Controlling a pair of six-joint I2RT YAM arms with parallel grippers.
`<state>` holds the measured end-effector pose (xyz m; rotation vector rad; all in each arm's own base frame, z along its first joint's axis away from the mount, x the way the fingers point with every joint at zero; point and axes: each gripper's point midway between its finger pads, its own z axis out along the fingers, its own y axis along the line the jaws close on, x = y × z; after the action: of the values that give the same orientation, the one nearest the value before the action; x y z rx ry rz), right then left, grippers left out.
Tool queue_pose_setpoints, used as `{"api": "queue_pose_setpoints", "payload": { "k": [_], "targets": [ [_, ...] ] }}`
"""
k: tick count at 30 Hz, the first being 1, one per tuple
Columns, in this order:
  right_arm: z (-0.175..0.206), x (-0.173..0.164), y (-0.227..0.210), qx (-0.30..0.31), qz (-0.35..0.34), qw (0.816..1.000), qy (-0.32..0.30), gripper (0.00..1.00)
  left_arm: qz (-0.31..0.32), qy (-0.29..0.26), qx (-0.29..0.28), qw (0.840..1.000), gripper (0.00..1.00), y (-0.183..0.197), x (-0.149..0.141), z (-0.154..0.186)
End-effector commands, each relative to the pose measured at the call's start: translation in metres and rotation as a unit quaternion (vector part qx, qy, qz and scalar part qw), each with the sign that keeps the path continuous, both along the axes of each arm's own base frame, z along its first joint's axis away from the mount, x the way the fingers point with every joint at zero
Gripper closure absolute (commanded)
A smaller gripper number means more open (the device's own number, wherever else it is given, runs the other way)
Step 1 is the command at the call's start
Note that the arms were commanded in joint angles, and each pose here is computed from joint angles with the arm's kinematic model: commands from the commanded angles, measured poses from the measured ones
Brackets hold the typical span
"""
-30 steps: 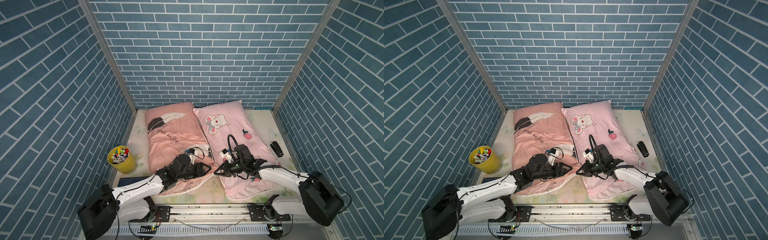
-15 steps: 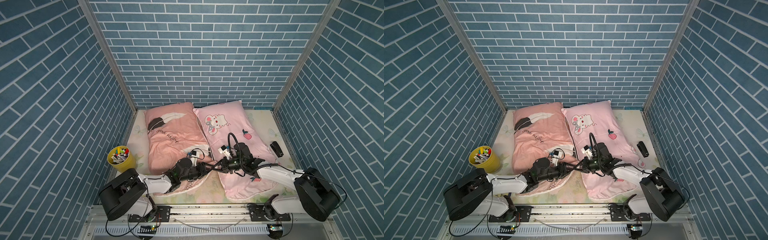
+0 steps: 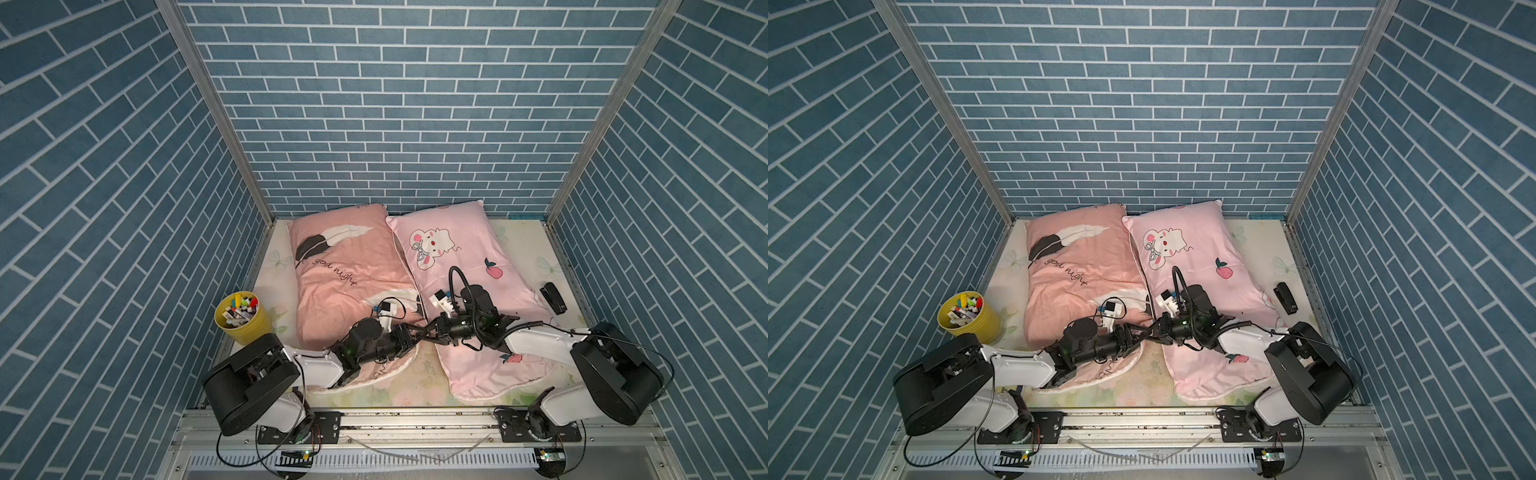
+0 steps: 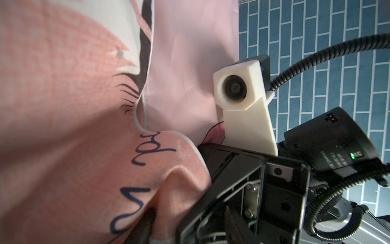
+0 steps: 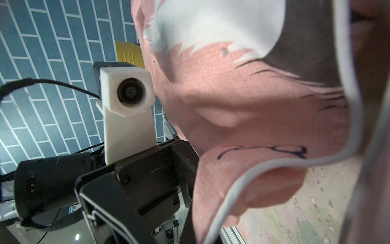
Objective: Zip up pillowcases
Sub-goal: Zip the zipper on the pillowcase.
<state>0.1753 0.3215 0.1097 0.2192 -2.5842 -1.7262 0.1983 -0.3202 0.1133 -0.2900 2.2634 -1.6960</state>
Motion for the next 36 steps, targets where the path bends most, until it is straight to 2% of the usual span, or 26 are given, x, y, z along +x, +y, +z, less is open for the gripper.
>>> {"api": "queue_pose_setpoints", "payload": {
  "k": [1, 5, 11, 25, 36],
  "targets": [
    [0.002, 0.004, 0.007, 0.006, -0.004, 1.0, 0.004, 1.0, 0.001, -0.018, -0.031, 0.999, 0.45, -0.004, 0.001, 0.014],
    [-0.001, 0.002, 0.003, -0.006, -0.006, 1.0, 0.002, 0.98, 0.01, -0.011, -0.027, 1.0, 0.45, 0.002, -0.001, 0.007],
    [-0.009, 0.0, -0.007, -0.034, -0.01, 0.999, -0.001, 1.0, 0.012, -0.007, -0.011, 1.0, 0.47, 0.007, -0.003, 0.001],
    [-0.01, -0.007, -0.018, -0.057, -0.001, 0.998, -0.011, 1.0, 0.014, 0.005, 0.01, 1.0, 0.56, 0.016, -0.009, -0.013],
    [-0.012, -0.006, -0.024, -0.067, -0.006, 0.998, -0.018, 1.0, -0.004, 0.012, 0.038, 0.999, 0.58, 0.02, -0.018, -0.017]
  ]
}}
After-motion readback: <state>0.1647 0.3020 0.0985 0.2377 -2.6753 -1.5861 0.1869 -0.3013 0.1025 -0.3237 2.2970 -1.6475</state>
